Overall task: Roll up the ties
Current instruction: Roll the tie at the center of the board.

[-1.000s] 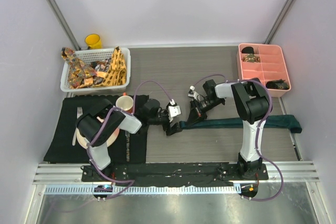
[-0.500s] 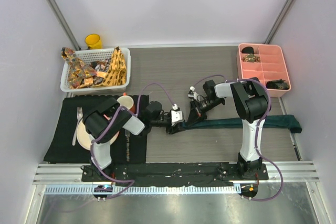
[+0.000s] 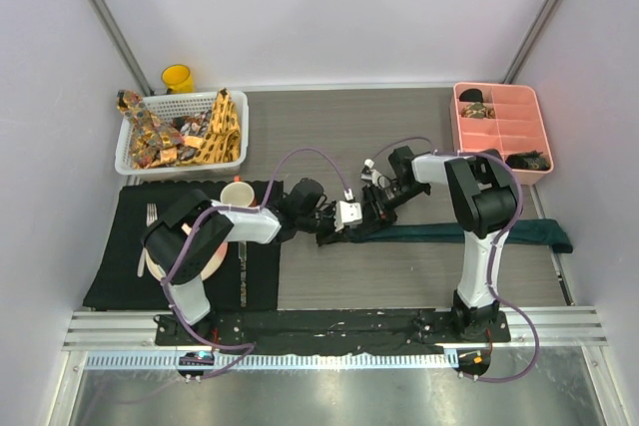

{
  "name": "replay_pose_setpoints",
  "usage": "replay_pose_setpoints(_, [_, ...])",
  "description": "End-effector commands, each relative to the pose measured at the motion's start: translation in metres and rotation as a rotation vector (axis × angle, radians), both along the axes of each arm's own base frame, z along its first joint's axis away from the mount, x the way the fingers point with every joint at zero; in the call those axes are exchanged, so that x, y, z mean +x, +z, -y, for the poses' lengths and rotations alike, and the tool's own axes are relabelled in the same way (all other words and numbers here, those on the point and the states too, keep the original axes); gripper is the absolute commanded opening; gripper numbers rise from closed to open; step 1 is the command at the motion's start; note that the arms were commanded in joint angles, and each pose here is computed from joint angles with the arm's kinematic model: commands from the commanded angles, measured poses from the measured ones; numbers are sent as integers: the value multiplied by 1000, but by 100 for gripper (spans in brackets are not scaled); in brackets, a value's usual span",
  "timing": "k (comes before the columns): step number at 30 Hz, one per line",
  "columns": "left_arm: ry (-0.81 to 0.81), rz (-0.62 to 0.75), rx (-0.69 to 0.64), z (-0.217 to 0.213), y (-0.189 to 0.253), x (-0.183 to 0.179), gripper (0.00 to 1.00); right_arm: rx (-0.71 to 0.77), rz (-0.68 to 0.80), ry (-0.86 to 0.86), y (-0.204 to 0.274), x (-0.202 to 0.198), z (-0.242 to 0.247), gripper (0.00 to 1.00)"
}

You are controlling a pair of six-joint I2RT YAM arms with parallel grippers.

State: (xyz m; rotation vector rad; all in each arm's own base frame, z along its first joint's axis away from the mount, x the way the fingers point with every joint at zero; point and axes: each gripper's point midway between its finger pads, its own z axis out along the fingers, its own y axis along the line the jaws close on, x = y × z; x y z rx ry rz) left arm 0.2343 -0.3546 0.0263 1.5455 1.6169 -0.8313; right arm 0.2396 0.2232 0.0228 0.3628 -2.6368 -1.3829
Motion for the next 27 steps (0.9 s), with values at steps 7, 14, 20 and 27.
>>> replay_pose_setpoints(7, [94, -26, 243, -30, -23, 0, 14, 59, 23, -76, 37, 12, -7, 36])
replay_pose_setpoints(14, [101, -18, 263, -29, -24, 1, 17, 61, -27, -89, 23, 12, -21, 37])
replay_pose_setpoints(20, [109, -17, 265, -27, -24, 4, 18, 22, -34, -59, 9, 4, -28, 37])
replay_pose_setpoints(27, [99, -21, 267, -27, -25, 1, 19, -44, 5, -84, -2, 12, -27, 33])
